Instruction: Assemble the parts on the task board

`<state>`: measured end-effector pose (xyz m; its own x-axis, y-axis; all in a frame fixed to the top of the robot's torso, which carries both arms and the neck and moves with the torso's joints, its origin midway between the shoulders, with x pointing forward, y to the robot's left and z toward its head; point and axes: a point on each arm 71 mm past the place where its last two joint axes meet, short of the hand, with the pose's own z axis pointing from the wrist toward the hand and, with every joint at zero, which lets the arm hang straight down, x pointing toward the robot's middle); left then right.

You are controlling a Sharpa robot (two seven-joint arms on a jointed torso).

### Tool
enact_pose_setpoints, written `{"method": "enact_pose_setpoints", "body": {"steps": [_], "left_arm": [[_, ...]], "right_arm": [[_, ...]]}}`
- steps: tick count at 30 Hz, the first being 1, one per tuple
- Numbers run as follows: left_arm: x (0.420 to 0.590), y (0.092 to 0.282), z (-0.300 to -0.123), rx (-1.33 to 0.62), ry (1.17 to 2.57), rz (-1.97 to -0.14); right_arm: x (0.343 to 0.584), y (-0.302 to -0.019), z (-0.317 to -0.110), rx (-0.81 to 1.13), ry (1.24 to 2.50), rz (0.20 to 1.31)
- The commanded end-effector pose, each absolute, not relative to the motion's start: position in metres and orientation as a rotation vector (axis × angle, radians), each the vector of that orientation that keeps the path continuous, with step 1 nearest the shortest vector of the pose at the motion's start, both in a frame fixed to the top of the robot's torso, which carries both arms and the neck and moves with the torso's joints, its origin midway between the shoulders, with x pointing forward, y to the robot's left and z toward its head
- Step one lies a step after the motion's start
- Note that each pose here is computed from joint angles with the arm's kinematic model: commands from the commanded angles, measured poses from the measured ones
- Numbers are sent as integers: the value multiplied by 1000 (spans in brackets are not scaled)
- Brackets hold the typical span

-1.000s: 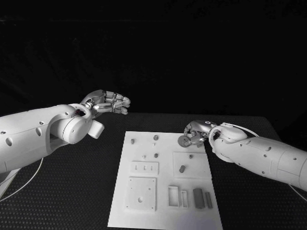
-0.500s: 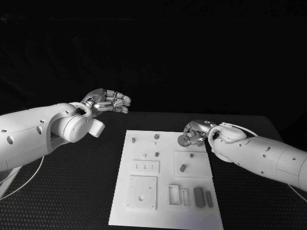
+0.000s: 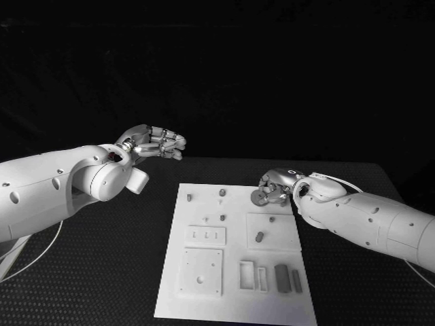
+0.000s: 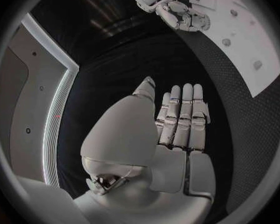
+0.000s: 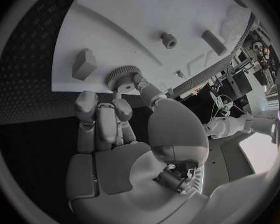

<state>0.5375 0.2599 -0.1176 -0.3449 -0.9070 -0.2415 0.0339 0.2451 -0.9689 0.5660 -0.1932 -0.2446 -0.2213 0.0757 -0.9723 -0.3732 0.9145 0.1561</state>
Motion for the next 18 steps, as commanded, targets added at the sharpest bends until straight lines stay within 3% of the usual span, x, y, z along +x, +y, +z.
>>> {"method": "enact_pose_setpoints", "body": {"steps": [1, 18], "left_arm": [[536, 258, -117, -817, 1583, -1276], [536, 258, -116, -816, 1579, -1274]], "right_arm": [[561, -192, -258, -253, 1786, 380], [555, -187, -271, -298, 1798, 356]]}}
